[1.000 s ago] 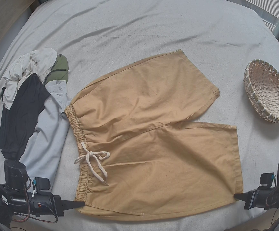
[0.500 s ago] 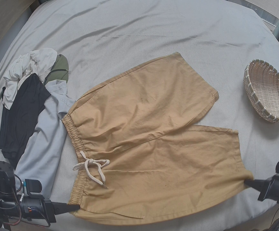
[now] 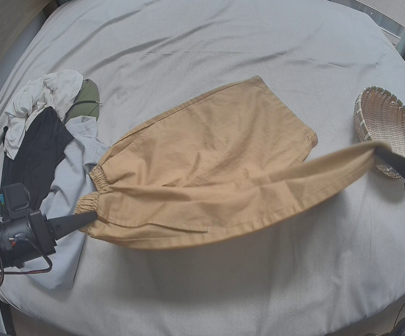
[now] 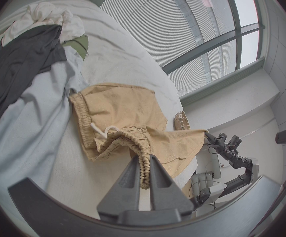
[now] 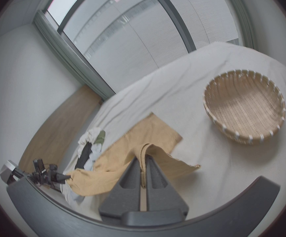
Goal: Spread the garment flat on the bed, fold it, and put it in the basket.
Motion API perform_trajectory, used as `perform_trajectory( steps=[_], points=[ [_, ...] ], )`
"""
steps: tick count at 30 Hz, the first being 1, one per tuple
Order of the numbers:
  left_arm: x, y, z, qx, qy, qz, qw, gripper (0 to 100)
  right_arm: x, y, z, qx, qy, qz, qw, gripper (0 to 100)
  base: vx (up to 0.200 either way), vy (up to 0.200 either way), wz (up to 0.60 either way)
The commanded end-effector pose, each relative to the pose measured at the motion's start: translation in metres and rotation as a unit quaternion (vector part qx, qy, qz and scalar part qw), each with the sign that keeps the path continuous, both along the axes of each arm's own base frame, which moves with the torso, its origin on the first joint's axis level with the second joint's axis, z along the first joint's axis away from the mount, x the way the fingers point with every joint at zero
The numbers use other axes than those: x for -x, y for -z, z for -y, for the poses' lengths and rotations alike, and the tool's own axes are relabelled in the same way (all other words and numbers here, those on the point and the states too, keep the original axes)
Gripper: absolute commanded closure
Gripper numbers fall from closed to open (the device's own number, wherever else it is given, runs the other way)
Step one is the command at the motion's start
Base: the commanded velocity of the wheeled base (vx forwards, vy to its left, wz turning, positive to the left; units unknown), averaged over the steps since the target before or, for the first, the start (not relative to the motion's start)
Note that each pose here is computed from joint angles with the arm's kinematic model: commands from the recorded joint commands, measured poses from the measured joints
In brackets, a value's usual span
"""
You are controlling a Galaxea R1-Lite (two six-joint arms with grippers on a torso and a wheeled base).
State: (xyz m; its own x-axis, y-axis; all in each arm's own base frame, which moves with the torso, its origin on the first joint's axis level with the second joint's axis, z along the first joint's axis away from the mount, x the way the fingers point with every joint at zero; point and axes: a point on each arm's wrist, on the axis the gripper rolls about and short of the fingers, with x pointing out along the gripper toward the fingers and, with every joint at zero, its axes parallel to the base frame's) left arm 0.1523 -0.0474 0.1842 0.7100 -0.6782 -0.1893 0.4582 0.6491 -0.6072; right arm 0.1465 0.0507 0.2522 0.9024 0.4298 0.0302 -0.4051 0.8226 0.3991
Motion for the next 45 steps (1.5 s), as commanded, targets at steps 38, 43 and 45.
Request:
perform_trajectory(
  steps=[38, 43, 45],
  points=[
    [-0.053, -0.012, -0.001, 0.035, -0.094, -0.037, 0.9942, 100, -0.179, -0.008, -0.059, -0.018, -0.005, -0.003, 0.9998, 100, 0.0, 0.0, 0.0],
    [-0.056, -0.009, -0.001, 0.051, -0.101, -0.056, 0.992, 100, -0.193, -0.005, -0.062, -0.025, -0.003, 0.019, 0.9995, 100, 0.0, 0.0, 0.0],
    [-0.057, -0.009, -0.001, 0.052, -0.102, -0.053, 0.992, 100, -0.198, -0.004, -0.062, -0.026, -0.001, 0.021, 0.9994, 100, 0.0, 0.0, 0.0]
  ],
)
